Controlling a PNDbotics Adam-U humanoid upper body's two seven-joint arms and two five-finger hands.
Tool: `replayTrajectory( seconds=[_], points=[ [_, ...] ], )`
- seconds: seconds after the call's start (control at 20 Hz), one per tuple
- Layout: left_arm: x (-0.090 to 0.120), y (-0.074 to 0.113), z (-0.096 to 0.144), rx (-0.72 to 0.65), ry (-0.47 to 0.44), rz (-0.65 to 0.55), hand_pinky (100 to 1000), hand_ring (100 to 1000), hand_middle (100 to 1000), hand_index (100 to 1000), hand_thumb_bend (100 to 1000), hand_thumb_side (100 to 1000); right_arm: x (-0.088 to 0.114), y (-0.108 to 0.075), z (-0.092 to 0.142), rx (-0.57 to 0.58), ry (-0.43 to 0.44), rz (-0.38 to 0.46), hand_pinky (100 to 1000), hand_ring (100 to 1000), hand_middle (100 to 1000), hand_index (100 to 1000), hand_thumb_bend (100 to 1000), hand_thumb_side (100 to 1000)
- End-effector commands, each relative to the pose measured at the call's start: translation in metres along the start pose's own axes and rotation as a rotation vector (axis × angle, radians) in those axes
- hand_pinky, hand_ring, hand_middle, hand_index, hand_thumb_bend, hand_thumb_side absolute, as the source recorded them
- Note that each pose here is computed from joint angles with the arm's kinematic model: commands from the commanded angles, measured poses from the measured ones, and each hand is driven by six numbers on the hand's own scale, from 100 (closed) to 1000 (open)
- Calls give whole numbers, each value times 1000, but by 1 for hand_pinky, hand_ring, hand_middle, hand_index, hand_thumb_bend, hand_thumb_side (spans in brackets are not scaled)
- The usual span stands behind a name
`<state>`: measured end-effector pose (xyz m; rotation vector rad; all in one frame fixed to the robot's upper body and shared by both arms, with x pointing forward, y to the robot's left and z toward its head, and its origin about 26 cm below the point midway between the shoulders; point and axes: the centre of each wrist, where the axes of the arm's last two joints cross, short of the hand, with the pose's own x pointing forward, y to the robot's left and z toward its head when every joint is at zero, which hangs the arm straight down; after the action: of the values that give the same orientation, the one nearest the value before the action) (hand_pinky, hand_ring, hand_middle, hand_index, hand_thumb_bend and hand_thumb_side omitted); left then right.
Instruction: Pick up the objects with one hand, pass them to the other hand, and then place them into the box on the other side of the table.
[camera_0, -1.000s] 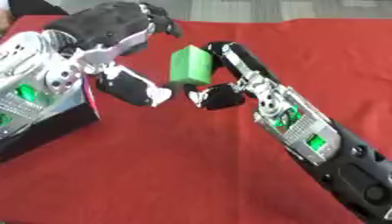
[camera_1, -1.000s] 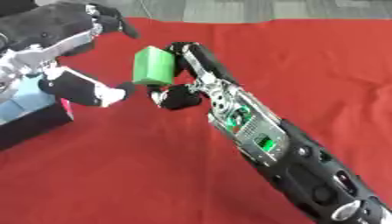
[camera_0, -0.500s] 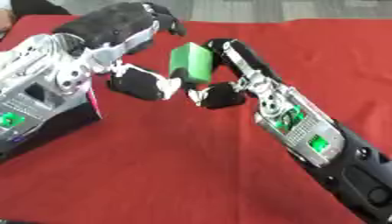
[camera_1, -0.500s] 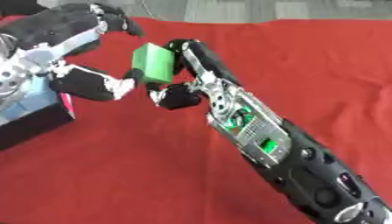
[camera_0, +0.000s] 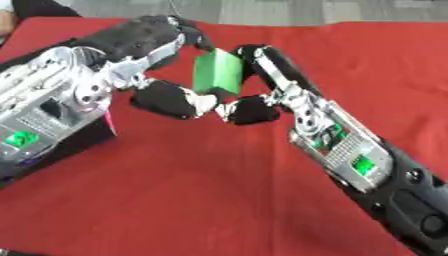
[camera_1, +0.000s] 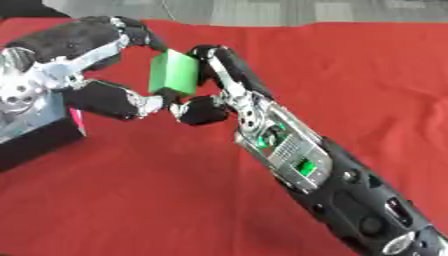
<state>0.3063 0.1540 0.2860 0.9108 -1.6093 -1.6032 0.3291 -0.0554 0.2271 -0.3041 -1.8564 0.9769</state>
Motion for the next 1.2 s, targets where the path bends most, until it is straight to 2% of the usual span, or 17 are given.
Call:
replayTrajectory(
  seconds=[0.05, 0.25, 0.45, 0.65, 0.9, 1.2],
  points=[
    [-2, 5, 0, 9, 6, -31, 824, 852, 782, 863, 395, 661, 10, -7, 0, -21, -41, 8, 854, 621, 481, 519, 100, 100],
    [-4, 3, -1, 12, 13, -62, 822, 853, 783, 869, 455, 638, 10, -9, 2, -19, -44, 12, 854, 619, 480, 517, 100, 100],
    [-5, 3, -2, 36, 19, -79, 818, 847, 777, 863, 452, 567, 10, -10, 3, -9, -47, 13, 854, 619, 479, 517, 100, 100],
    [-4, 3, -3, 76, 26, -81, 816, 844, 773, 856, 417, 501, 9, -9, 3, 4, -49, 14, 854, 618, 478, 515, 100, 100],
    [-3, 2, -4, 97, 33, -74, 817, 842, 770, 853, 363, 468, 9, -9, 4, 12, -50, 16, 854, 618, 477, 515, 100, 100],
    [-2, 3, -3, 118, 24, -46, 816, 834, 753, 831, 219, 391, 9, -9, 4, 23, -56, 25, 854, 618, 477, 514, 100, 100]
  ],
)
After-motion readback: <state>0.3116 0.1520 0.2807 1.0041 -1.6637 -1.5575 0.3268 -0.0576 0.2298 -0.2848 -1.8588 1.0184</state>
